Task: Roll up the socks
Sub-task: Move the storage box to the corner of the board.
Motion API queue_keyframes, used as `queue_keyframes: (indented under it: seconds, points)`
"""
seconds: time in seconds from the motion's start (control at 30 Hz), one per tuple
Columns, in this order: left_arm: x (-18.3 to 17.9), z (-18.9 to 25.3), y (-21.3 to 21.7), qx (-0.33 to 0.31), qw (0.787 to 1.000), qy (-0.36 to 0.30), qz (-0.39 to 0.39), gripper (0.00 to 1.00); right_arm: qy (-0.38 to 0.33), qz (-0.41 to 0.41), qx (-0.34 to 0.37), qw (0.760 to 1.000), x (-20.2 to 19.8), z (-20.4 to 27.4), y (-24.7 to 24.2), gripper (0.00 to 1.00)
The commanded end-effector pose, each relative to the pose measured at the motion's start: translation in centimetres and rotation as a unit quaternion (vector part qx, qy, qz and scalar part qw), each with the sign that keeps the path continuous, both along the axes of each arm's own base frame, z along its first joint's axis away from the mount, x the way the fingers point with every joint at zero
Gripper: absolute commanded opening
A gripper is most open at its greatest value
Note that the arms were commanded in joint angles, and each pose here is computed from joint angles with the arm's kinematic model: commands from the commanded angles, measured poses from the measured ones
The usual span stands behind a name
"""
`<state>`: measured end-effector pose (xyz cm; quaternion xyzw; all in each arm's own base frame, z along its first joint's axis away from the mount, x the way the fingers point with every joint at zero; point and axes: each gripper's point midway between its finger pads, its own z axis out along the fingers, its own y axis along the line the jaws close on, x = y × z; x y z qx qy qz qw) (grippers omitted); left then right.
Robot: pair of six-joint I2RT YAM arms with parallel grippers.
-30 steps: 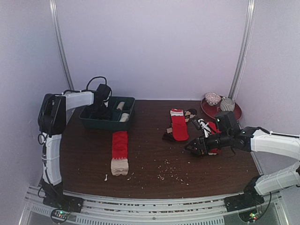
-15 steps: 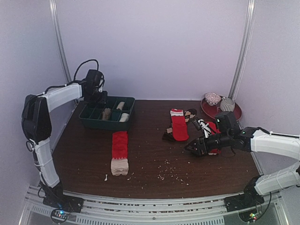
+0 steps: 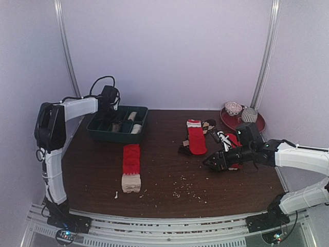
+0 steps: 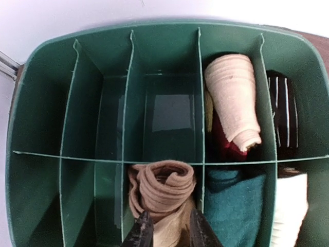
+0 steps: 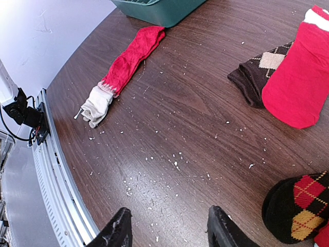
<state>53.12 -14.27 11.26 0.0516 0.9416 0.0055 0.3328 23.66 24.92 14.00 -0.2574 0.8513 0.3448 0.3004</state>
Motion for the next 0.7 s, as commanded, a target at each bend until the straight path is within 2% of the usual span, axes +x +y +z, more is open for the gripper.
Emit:
queue_keyframes:
  seconds: [0.0, 0.27, 0.37, 0.5, 0.67]
  points:
    - [2.2, 1.2, -1.3, -0.019, 0.999, -0.035, -0.003, 0.24, -0.002, -0.001, 0.005, 1.0, 0.2, 0.7, 0.0, 0.5]
    - [3.4, -1.4, -1.1, 0.005, 1.0, -0.017, 0.01, 0.23, 0.004, 0.001, 0.002, 1.0, 0.0, 0.3, 0.0, 0.49]
    - [3.1, -3.1, -0.9, 0.029, 0.999, 0.015, 0.01, 0.18, 0.006, 0.0, 0.0, 1.0, 0.0, 0.1, -0.1, 0.49]
    - [2.5, -4.9, -0.2, 0.054, 0.998, 0.035, 0.012, 0.17, 0.006, 0.001, -0.002, 1.0, 0.0, 0.0, -0.1, 0.49]
    - [0.8, -8.4, -0.3, 0.062, 0.993, 0.098, -0.002, 0.14, 0.012, 0.003, -0.003, 1.0, 0.0, -0.4, 0.0, 0.49]
